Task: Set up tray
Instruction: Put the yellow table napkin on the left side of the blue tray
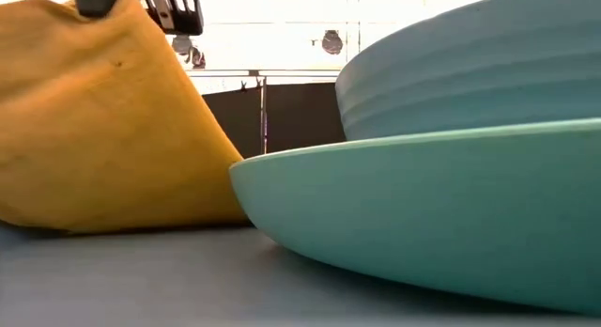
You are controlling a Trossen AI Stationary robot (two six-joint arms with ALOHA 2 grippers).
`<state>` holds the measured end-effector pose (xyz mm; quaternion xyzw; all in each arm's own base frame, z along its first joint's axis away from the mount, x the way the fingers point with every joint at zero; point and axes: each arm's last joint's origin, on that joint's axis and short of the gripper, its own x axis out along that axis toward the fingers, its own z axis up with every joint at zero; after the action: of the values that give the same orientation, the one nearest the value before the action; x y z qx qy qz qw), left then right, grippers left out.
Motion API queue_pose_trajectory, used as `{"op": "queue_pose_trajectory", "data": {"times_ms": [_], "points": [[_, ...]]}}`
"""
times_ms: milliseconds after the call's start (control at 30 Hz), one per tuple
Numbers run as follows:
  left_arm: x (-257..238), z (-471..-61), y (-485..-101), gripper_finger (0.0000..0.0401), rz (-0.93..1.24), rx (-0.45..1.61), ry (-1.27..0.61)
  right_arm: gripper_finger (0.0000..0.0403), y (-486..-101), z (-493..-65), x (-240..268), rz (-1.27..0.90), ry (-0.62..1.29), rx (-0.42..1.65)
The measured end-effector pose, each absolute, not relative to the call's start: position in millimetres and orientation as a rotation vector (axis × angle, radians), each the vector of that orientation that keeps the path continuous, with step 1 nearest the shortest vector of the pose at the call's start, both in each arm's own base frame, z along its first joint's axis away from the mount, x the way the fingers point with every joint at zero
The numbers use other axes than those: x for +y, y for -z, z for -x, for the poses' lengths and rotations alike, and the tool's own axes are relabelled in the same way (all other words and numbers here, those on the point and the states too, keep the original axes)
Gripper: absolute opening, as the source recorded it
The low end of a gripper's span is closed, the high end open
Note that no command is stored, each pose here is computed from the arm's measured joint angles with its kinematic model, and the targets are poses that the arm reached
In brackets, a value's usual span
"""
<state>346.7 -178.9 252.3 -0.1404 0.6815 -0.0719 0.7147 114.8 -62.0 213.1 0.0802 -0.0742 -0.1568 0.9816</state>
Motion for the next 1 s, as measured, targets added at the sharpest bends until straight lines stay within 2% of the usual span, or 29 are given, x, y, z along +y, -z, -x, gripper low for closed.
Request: {"op": "queue_pose_trajectory", "data": {"times_ms": [367, 700, 867, 1000], "points": [[-198, -368, -217, 0.0012, 0.429, 1.555, 0.411, 0.016, -213, -115, -62, -0.176, 0.314, -0.15], [-205, -378, -211, 0.0116, 0.329, 1.423, 0.404, 0.016, -213, -115, -62, -0.181, 0.313, -0.15], [-203, -379, -211, 0.0139, 0.301, 1.407, 0.416, 0.016, -213, -115, -62, -0.204, 0.307, -0.152], [-198, -379, -210, 0.014, 0.267, 1.416, 0.411, 0.016, -213, -116, -59, -0.205, 0.184, -0.135]]}}
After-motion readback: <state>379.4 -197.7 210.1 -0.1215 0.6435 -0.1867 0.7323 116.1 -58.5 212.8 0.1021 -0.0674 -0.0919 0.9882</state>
